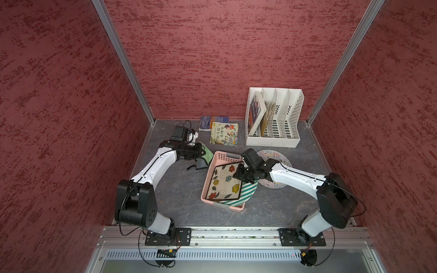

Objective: Wipe the wet plate dry
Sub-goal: Pick up the plate from the bin, then wipe the plate with towel.

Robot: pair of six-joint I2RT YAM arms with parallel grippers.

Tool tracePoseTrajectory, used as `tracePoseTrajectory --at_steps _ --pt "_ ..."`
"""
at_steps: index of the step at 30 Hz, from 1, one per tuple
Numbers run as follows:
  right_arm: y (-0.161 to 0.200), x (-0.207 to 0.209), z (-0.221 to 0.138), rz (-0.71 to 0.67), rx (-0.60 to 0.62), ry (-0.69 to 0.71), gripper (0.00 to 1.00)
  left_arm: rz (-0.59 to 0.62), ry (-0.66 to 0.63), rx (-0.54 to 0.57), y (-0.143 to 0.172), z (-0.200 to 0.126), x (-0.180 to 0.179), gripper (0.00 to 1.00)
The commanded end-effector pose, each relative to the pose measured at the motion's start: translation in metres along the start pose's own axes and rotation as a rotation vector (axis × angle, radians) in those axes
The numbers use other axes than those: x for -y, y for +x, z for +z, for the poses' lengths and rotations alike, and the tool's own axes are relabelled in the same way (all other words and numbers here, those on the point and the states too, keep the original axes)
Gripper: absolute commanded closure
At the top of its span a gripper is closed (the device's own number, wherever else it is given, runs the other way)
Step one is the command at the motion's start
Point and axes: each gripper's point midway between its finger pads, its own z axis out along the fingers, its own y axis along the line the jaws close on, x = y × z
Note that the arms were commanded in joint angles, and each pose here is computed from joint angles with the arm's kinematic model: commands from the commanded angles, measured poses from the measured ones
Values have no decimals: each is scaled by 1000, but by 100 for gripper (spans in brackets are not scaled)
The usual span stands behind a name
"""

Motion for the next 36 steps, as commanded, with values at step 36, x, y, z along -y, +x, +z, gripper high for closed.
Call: tracePoseTrajectory --at_steps 36 --pt "-168 -247 -278 36 792 -983 100 374 344 49 -6 -72 194 100"
